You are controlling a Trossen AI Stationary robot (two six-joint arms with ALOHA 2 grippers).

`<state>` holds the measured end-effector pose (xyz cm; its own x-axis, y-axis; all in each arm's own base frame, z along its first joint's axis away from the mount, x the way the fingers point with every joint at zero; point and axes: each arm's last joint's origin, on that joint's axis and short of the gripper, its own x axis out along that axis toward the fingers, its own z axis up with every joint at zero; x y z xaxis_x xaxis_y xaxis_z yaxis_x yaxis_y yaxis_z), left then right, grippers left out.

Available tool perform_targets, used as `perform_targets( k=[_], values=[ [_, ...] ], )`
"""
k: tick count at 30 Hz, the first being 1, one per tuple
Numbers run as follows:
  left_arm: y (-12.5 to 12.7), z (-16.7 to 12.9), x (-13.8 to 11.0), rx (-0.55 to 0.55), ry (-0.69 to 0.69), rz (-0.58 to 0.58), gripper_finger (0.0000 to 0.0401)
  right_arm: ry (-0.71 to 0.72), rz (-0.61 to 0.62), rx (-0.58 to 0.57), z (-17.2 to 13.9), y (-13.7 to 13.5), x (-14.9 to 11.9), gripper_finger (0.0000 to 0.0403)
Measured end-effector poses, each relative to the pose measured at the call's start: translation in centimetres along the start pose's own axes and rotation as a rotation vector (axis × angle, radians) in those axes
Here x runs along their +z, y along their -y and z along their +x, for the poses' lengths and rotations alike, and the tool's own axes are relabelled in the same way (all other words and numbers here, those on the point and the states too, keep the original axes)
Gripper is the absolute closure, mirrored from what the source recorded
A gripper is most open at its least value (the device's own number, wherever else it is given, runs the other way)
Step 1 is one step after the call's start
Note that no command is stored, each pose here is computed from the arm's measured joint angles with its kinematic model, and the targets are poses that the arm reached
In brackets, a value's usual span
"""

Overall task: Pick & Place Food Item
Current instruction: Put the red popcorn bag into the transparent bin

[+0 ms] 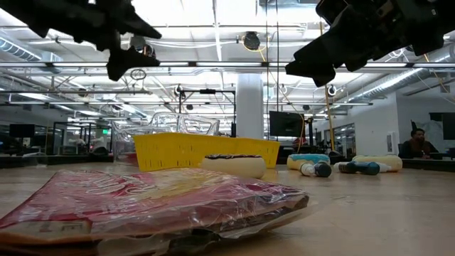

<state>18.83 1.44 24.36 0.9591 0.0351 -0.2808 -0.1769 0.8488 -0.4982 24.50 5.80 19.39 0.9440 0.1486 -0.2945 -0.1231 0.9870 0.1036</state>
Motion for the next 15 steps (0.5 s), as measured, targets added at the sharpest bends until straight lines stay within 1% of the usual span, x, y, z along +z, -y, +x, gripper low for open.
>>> perform_targets(
  k=[4, 6, 8, 11, 13, 15],
  values=[
    [1.9, 1.9, -3.2, -0.074, -0.193, 0.049, 0.0130, 0.004, 0.001, 0.000, 0.0, 0.0, 0.0, 0.0234],
    [3.0, 2.9, -4.9, -0.112, -0.271, 0.048, 0.0130, 0.005, 0.001, 0.001, 0.0, 0.0, 0.0, 0.0236],
    [3.8, 3.7, -7.0, -0.125, -0.376, 0.031, 0.0130, 0.010, 0.001, 0.001, 0.0, 0.0, 0.1, 0.0236],
    [4.7, 4.7, -9.8, -0.152, -0.525, -0.032, 0.0130, 0.020, 0.002, 0.003, 0.0, 0.0, 0.2, 0.0234],
    [4.8, 5.1, -11.4, -0.123, -0.620, -0.099, 0.0130, 0.033, 0.003, 0.004, 0.0, 0.0, 0.3, 0.0234],
    [4.7, 5.5, -12.7, -0.069, -0.677, -0.162, 0.0130, 0.039, 0.003, 0.005, 0.0, 0.0, 0.4, 0.0235]
  ],
)
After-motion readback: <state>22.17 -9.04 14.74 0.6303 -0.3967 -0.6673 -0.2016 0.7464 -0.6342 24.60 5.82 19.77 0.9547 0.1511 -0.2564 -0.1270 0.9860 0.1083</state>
